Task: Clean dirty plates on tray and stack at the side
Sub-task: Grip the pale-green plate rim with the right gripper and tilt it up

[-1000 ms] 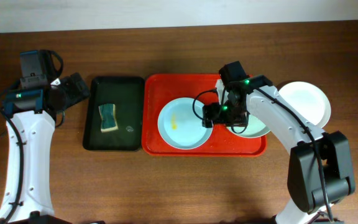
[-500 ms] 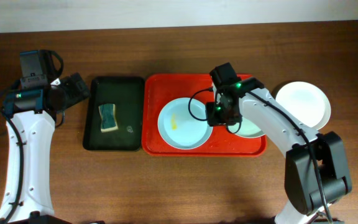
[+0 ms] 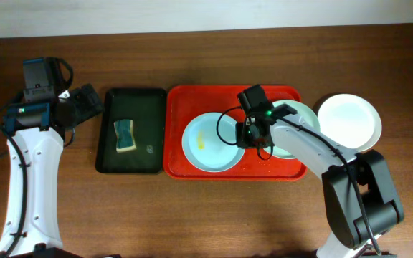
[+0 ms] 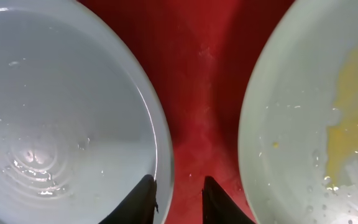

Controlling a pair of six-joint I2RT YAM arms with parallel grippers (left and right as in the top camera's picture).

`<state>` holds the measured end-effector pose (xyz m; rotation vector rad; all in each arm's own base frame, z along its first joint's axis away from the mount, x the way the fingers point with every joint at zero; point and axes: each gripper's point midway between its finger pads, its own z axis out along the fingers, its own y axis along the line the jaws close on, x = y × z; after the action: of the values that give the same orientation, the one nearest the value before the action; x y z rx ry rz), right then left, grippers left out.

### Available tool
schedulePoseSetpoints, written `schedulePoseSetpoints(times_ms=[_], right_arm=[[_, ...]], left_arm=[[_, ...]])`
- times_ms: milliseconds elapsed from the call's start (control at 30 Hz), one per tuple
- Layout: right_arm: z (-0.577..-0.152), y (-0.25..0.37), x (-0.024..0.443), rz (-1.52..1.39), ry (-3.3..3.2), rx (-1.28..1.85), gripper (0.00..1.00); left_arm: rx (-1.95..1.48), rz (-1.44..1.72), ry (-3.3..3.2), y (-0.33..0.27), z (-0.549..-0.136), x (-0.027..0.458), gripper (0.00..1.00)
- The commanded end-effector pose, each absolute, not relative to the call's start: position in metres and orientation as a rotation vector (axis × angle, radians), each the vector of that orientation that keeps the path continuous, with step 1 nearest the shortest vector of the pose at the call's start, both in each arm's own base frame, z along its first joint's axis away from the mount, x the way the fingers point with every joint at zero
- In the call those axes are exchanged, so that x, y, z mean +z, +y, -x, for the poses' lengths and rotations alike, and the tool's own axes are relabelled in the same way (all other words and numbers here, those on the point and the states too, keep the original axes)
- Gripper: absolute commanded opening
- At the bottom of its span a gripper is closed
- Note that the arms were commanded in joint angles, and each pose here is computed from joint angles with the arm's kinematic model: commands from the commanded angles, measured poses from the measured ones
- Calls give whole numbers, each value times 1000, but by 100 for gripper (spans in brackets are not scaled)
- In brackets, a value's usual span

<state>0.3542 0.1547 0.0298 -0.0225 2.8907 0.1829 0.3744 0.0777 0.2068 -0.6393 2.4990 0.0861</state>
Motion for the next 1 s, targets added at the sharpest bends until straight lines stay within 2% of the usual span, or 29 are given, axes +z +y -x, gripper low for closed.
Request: schedulePoseSetpoints(times_ms=[0, 467, 500, 600, 667, 700, 967], right_arm=[[-359, 155, 28, 13, 2867, 163, 24], [-354, 152, 11, 12, 2851, 167, 20], [-355, 152, 11, 12, 2849, 168, 17], [-355, 152, 11, 13, 2849, 169, 15], [-355, 152, 11, 12, 2849, 168, 10], [-355, 152, 11, 12, 2849, 168, 4], [-349, 150, 20, 7, 2865, 161, 4]], left_arm=[[89, 659, 2471, 81, -376, 215, 99], [89, 659, 2471, 81, -377, 215, 100], [89, 659, 2470, 81, -377, 215, 99], [89, 659, 2470, 81, -377, 215, 99], [89, 659, 2471, 81, -377, 215, 99], [89, 659, 2470, 81, -377, 215, 99], [89, 659, 2471, 81, -377, 215, 99]])
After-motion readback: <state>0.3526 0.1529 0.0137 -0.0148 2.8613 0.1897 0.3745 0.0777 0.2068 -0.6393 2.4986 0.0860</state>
